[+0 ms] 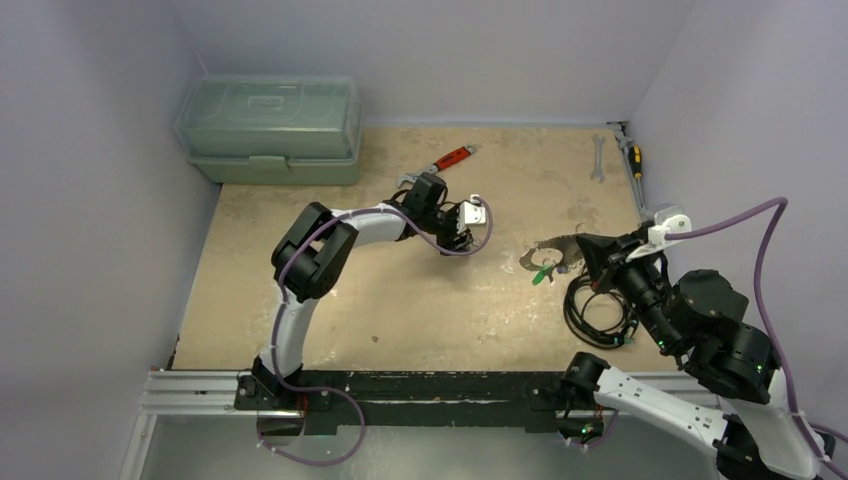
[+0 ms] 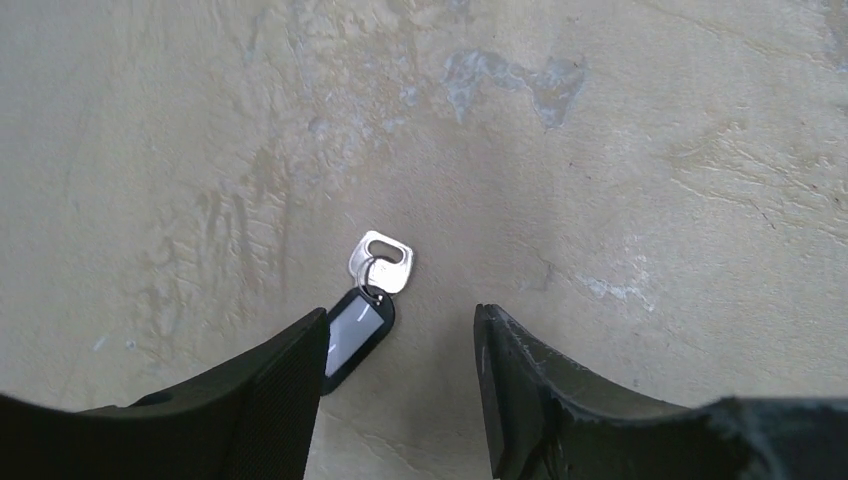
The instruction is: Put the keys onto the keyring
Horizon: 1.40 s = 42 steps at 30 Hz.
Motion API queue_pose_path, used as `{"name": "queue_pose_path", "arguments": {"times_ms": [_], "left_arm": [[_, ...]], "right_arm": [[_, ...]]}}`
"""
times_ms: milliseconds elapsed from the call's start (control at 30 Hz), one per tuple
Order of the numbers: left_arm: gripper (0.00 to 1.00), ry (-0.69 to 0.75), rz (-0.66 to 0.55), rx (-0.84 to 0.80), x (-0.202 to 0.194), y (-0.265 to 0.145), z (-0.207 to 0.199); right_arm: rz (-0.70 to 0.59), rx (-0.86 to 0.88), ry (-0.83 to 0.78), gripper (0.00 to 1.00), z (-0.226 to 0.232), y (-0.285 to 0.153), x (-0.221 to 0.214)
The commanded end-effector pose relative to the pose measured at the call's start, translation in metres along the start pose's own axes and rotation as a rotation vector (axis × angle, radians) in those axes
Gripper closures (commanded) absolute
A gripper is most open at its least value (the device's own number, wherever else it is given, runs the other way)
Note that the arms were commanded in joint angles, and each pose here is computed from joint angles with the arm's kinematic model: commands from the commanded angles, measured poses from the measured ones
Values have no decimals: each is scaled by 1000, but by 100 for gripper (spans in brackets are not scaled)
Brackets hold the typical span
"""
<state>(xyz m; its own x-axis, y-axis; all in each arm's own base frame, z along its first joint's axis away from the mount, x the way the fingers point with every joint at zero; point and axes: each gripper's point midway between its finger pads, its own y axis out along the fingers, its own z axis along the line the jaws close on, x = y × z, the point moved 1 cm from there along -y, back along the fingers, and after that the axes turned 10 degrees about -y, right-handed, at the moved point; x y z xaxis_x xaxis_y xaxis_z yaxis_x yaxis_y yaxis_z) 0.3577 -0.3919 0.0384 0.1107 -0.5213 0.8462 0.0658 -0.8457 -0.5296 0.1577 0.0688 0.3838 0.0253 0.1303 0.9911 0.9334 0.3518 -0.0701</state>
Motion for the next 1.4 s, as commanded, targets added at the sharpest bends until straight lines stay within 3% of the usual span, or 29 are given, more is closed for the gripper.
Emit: {"name": "queue_pose_path", "arguments": {"times_ms": [0, 267, 533, 700, 800, 967, 1033, 1167, 1367], "left_arm": [[46, 145, -121, -80, 36, 1, 4], [53, 37, -18, -117, 19, 20, 16], [53, 10, 7, -109, 12, 22, 21], [61, 0, 24, -109, 8, 22, 21], [59, 5, 13, -95, 13, 18, 20], [43, 6, -76, -16, 49, -5, 29], [37, -2, -101, 87, 65, -18, 45], [47, -70, -104, 227, 78, -34, 67], [51, -156, -127, 299, 77, -51, 61]], "right_arm": [[-30, 9, 41, 100, -3, -7, 10], [-43, 17, 47, 100, -3, -11, 9], [-45, 29, 58, 100, -2, -13, 7], [-43, 31, 58, 100, -2, -13, 5], [-43, 33, 58, 100, -1, -13, 5], [-40, 36, 61, 100, 0, -12, 5], [-43, 36, 63, 100, 0, -12, 5], [-43, 44, 61, 100, 4, -8, 4], [-43, 41, 57, 100, 5, -5, 2]]}}
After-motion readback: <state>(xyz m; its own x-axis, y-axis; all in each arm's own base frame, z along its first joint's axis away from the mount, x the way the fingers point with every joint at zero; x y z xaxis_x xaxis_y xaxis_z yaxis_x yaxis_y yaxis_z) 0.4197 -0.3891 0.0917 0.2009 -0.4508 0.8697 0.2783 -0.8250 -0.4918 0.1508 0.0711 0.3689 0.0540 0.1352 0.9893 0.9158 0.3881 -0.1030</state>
